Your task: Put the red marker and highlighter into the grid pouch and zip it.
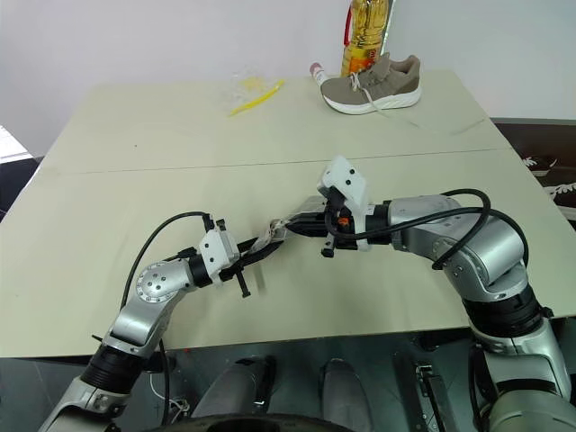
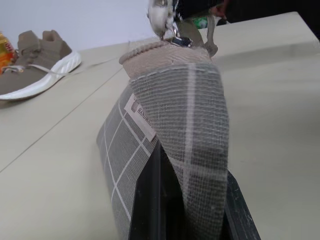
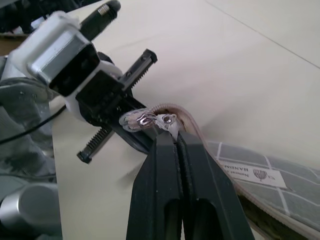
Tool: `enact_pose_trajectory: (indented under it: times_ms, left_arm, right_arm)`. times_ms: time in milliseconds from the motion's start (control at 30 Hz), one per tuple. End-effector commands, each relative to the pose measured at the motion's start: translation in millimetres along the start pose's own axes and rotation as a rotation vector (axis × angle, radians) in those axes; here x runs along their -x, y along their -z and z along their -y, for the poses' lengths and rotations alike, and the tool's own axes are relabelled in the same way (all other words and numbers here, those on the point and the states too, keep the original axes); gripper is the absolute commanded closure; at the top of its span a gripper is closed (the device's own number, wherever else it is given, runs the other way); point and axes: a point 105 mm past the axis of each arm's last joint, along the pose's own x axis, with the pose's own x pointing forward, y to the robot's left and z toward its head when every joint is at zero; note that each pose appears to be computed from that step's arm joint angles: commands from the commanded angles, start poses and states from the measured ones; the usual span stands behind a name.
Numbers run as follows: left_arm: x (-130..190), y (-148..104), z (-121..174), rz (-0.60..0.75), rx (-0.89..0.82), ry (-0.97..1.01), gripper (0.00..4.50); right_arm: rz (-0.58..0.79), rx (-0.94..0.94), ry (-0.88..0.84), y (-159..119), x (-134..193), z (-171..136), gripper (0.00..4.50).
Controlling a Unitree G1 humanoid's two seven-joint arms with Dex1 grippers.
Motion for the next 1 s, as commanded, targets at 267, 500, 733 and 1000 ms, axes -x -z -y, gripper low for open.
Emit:
enact_pose_trajectory:
  times_ms: [267, 500, 733, 1000]
  left_arm:
    - [2, 4, -31, -0.013, -0.039, -0.172, 4.50]
    - [-2, -5, -48, 0.019, -0.127, -0.226, 4.50]
    - [0, -6, -47, 0.029, -0.118, -0.211, 4.50]
    - [4, -6, -35, 0.031, -0.067, -0.123, 4.50]
  right_arm:
    - [0.058, 0.103, 0.033, -12, 3, -5, 4.45]
    - [0.052, 0.087, 0.115, 2, -11, 8, 3.91]
    - [0.045, 0.219, 0.174, 3, -2, 18, 0.70]
    - [-0.067, 0.725, 0.260, 1, 8, 37, 0.70]
